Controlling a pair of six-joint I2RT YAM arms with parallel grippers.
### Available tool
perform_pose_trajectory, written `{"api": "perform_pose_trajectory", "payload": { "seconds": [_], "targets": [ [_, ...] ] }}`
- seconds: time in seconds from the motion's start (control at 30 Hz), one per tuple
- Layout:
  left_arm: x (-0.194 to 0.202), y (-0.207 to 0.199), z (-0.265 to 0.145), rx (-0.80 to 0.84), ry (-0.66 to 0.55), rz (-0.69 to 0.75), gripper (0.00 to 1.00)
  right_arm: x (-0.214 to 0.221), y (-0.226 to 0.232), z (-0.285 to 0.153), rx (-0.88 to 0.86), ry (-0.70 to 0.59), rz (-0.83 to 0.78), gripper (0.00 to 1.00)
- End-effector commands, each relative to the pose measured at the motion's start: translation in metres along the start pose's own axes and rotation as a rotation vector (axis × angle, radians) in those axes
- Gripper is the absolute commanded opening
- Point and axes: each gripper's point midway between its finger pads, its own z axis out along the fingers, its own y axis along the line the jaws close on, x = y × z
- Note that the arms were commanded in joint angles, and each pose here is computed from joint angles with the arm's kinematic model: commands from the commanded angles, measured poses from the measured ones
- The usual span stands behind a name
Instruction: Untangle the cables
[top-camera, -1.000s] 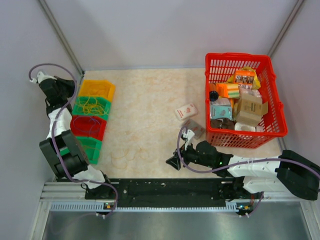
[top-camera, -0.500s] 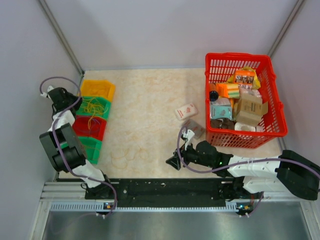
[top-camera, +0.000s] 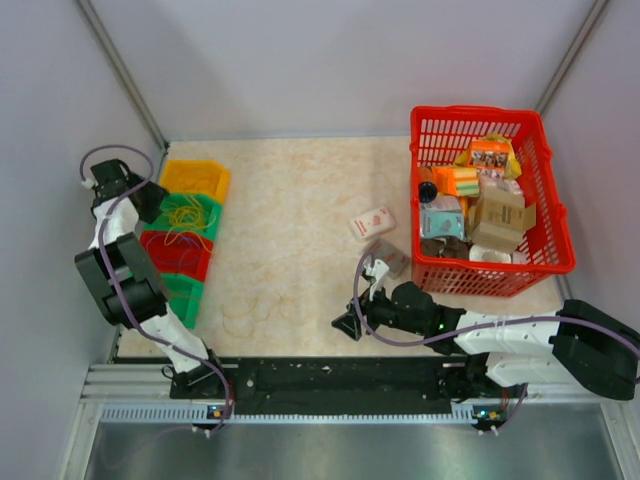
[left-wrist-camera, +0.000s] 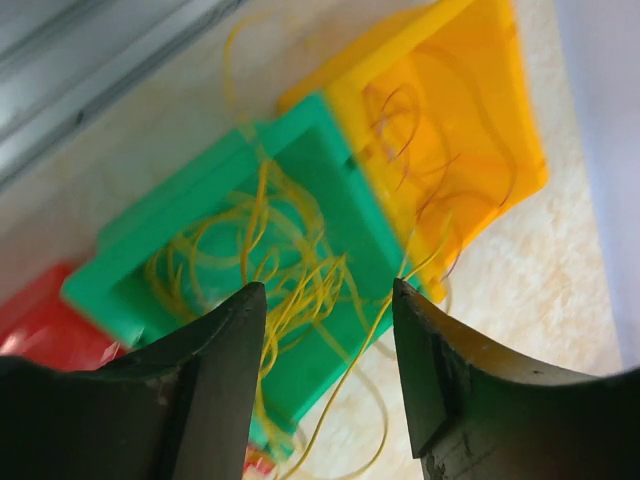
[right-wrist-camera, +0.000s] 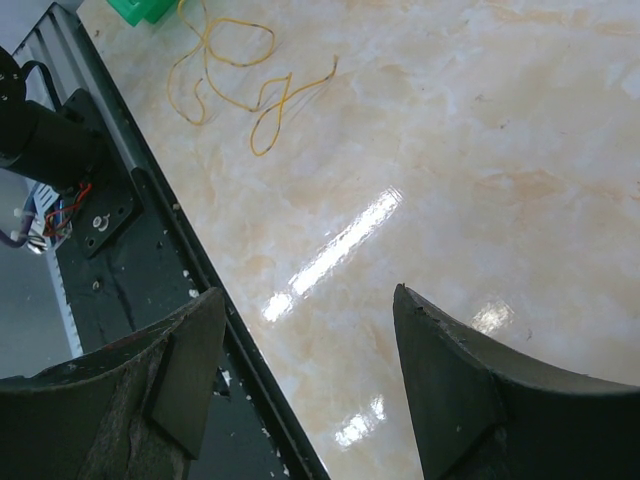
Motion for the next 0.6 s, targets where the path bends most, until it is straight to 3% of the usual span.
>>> {"api": "perform_pose_trajectory", "payload": {
  "seconds": [0.0,0.27,0.43,0.5,0.57],
  "targets": [
    [0.012,0.010,-0.042,-0.023,-0.029,0.008,0.57,-0.012,0.008,0.002,-0.029,-0.055,-0.007,0.67],
    [0.041,0.025,-0.076,-0.041,-0.050,0.047,0.66,-0.012,0.009,0.000,-0.038,-0.064,-0.006,0.67],
    [0.053,0.021,-0.086,-0.067,-0.067,0.233,0.60,-0.014,0.009,0.000,-0.044,-0.075,-0.008,0.67],
    [0.063,0.023,-0.085,-0.151,-0.082,0.319,0.57,-0.014,0.010,-0.001,-0.046,-0.077,-0.008,0.67],
    [0.076,0.032,-0.082,-0.206,-0.025,0.239,0.56,-0.013,0.010,-0.001,-0.047,-0.075,-0.010,0.67]
  ]
}}
